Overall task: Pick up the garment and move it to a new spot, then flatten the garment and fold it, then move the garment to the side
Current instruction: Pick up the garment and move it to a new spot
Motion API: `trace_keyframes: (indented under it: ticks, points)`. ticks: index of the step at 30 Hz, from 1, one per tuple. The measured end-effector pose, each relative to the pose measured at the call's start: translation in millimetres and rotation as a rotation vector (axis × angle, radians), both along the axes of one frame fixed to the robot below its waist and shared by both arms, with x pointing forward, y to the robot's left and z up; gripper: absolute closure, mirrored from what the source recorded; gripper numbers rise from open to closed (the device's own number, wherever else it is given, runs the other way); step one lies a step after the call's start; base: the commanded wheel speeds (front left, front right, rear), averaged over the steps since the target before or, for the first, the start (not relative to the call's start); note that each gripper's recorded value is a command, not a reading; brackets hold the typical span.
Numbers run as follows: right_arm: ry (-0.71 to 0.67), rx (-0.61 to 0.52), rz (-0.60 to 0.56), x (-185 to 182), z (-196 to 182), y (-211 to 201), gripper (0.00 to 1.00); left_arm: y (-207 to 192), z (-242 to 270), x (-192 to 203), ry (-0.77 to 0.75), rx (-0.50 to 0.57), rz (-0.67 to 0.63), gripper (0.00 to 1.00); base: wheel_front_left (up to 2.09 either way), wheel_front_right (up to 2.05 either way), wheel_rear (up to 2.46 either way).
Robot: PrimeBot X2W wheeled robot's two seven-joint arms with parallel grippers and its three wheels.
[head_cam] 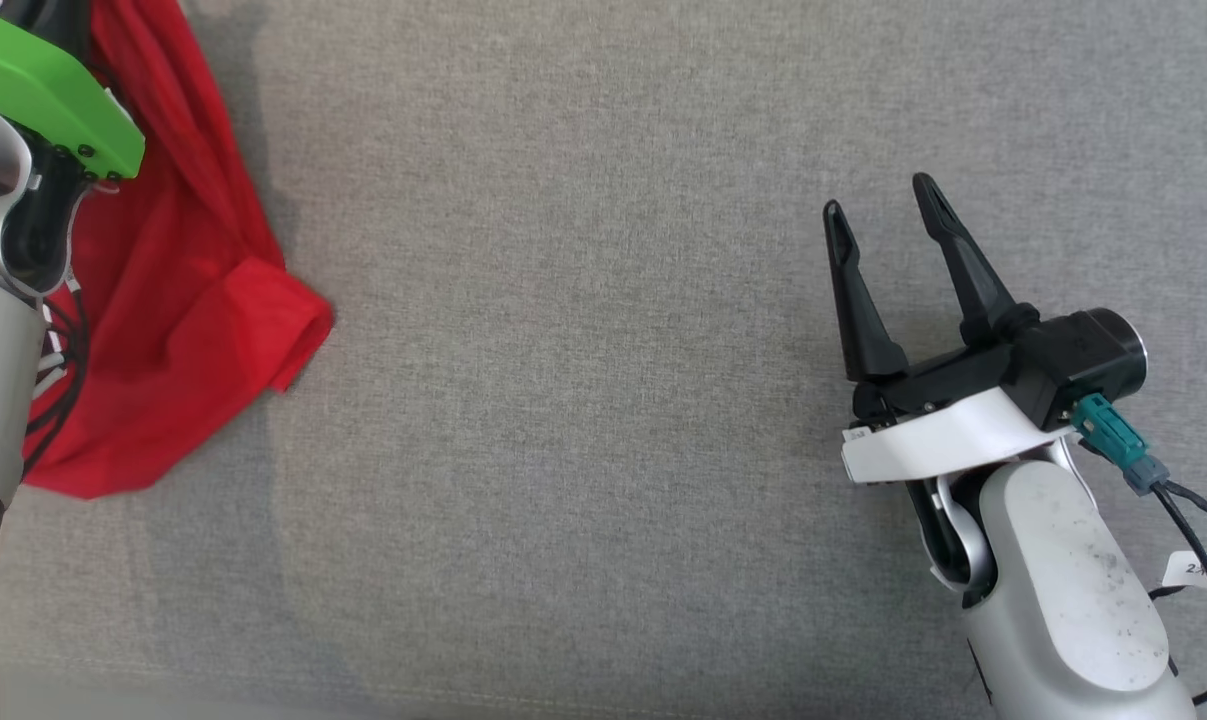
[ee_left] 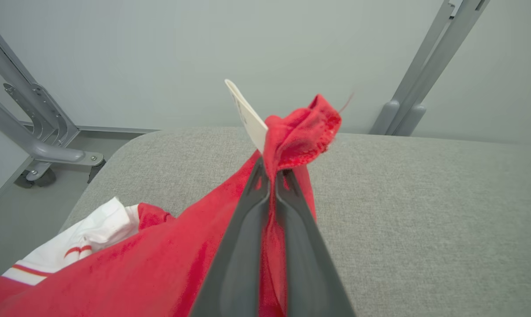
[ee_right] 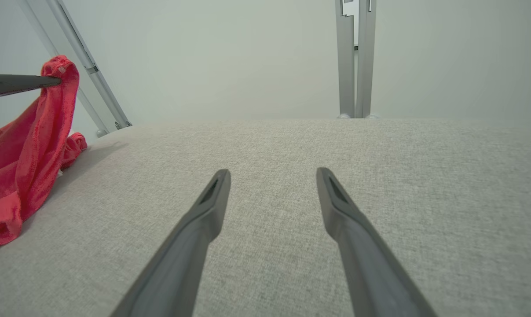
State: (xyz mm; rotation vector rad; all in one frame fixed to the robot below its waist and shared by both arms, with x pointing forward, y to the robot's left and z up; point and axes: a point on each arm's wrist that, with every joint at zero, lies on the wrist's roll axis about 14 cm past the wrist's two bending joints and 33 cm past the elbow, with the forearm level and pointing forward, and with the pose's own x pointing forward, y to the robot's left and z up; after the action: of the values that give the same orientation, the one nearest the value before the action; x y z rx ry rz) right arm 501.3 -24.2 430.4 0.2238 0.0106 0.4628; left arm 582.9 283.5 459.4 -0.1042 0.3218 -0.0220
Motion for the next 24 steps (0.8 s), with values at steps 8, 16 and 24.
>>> trace_keyframes:
  ticks: [8, 16, 24]
  points:
    - [-0.047, 0.016, -0.013, -14.3, 35.3, -5.0, 0.0, -18.1, 85.5, -15.4, -0.286, -0.092, -0.032, 1.0, 0.0, 0.0, 0.0]
    - [-0.131, 0.038, -0.032, -32.6, 82.6, -12.8, 0.0, -50.8, 184.0, -49.3, -0.551, -0.158, -0.123, 1.0, 0.0, 0.0, 0.0]
    - [-0.185, 0.04, -0.098, -43.7, 109.0, -38.6, 0.0, -132.9, 242.2, -72.2, -0.673, -0.206, -0.325, 1.0, 0.0, 0.0, 0.0]
